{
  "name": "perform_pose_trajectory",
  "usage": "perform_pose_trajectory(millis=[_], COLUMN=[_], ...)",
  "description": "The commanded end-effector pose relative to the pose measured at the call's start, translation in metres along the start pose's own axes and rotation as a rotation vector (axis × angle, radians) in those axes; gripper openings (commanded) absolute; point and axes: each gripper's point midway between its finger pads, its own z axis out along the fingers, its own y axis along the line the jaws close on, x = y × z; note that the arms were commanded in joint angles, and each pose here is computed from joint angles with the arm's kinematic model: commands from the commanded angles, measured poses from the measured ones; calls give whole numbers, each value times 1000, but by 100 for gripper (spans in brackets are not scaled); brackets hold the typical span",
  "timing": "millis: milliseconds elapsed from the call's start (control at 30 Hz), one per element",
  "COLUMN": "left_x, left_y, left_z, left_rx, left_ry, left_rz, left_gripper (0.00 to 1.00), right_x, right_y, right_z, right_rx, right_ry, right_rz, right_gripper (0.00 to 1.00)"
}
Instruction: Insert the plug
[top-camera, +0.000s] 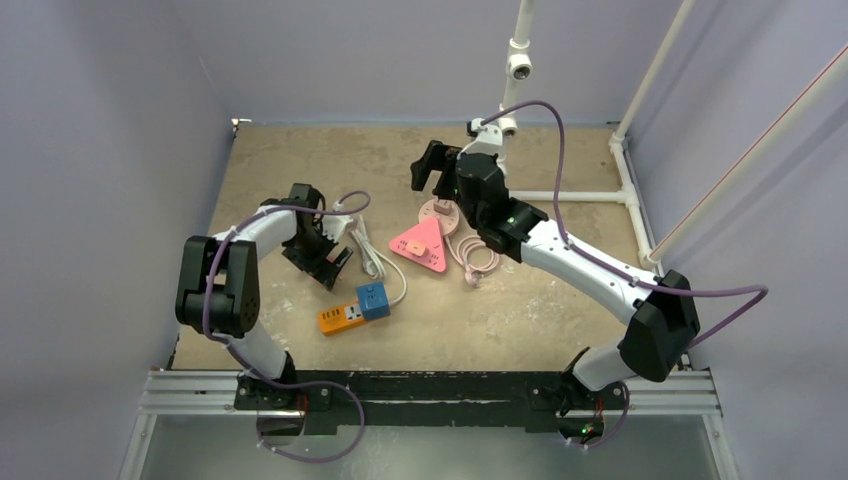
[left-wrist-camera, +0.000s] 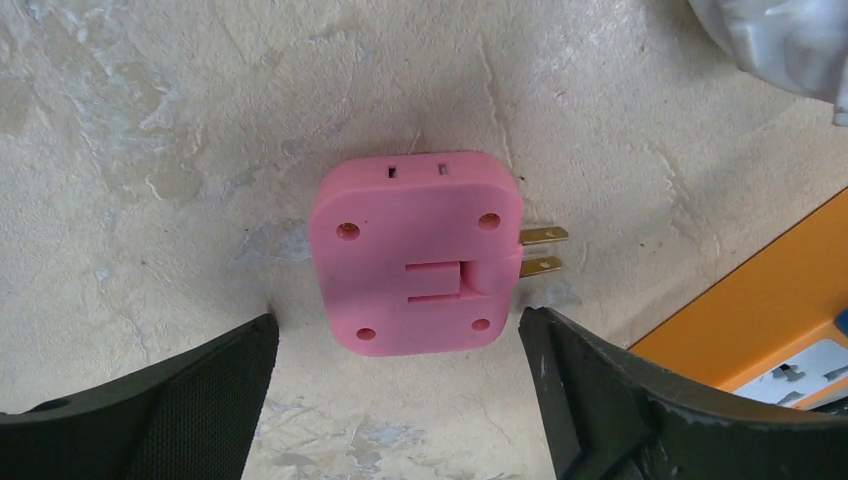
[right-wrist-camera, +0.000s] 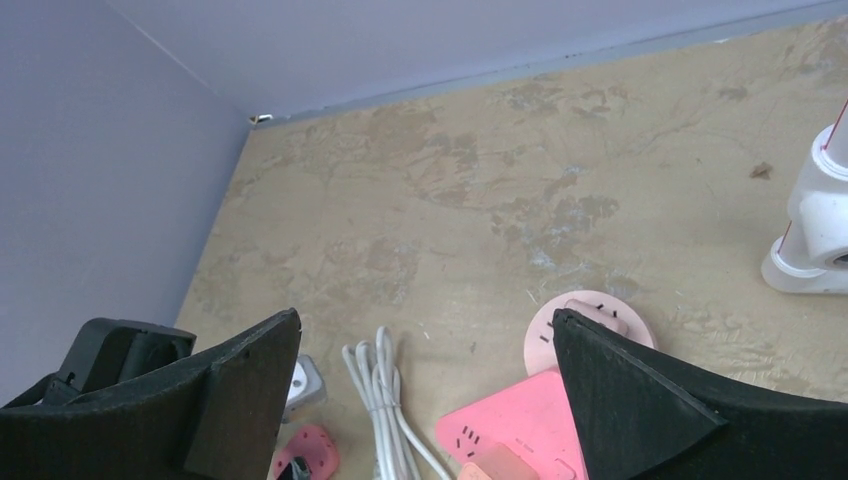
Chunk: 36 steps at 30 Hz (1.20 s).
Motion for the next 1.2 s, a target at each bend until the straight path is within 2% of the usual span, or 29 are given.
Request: perform_pose_trajectory(millis=[0,133,233,400,533,700,933,1167], left_x=[3,-18,-25,-24,-32,-61,-103,-112], left_y=[-7,-10,-18,-28,-31,-36,-47,-61], left_z=[11,5,1,3,-8,-67,-169,-229], left_rx=[55,76,119,181,187,118,-9,-147], left_ry=[-19,-134,-188,-211,-263,-438,-671,-813], left_rz=[31,127,210,306,364,557,816,1007], left_gripper=[87,65,52,41,37,37,36,35], right_x=[-20,-15,-9,-1,7,3,-7,-4], right_y=[12,14,16,23,32,55,113,147], right_z=[-6,-6,-6,-6,-6,-8,-27,-56], right_rx=[-14,-10,-10,-25,-52,-148,-466,-721], right_ry=[-29,-11,6,30,58,75,92,124], right_rz=[32,31,27,26,23,14,-25,-93], right_gripper=[97,93,90,86,85,88,88,82])
